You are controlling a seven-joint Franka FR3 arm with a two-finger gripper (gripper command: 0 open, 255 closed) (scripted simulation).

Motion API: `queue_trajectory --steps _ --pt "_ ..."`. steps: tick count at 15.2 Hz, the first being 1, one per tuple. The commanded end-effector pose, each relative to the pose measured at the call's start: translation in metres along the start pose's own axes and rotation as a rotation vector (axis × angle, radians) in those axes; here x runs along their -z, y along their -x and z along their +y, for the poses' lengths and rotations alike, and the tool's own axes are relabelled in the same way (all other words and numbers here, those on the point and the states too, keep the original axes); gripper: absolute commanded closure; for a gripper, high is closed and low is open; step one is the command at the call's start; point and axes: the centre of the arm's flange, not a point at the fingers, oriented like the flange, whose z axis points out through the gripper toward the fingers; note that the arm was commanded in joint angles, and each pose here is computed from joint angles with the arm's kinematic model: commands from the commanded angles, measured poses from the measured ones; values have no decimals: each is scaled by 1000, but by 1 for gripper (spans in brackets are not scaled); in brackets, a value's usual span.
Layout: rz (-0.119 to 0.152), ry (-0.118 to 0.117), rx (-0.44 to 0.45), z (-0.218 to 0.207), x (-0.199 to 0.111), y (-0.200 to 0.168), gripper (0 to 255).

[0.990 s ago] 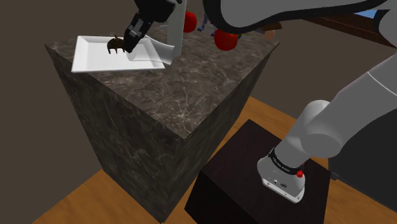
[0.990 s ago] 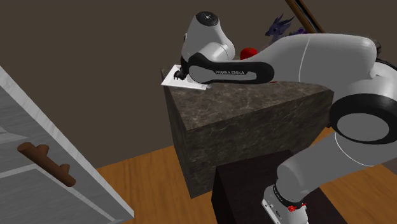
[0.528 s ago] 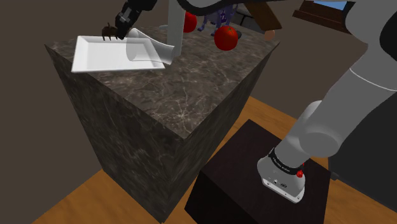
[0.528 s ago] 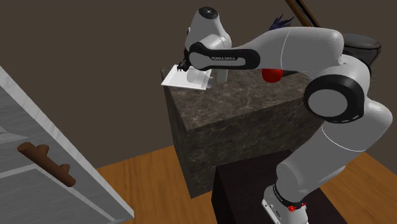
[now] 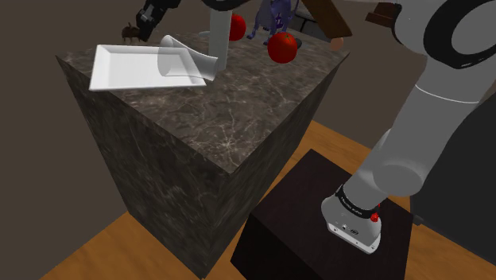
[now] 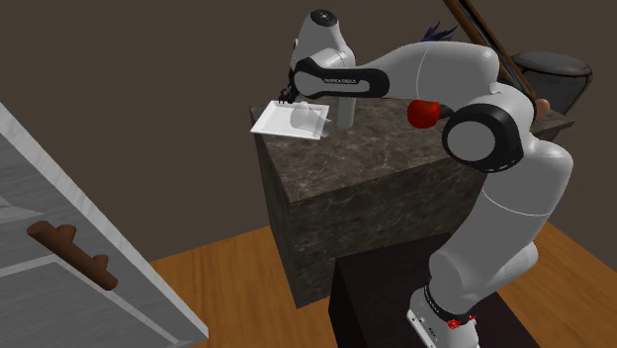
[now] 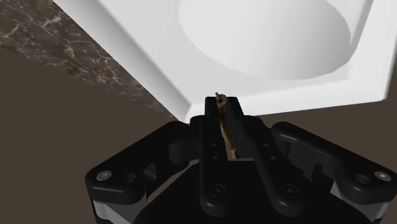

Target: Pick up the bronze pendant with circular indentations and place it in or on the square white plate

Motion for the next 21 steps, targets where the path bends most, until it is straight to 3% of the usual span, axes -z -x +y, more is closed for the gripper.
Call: queue_trajectory --steps 1,10,17,18,21 --pt "1 0 0 0 -10 5 255" --pt "1 0 0 -8 -50 29 255" --pt "1 0 0 -8 -50 29 255" --pt "1 0 0 -9 -50 30 0" --pt "1 0 0 -9 -51 29 0"
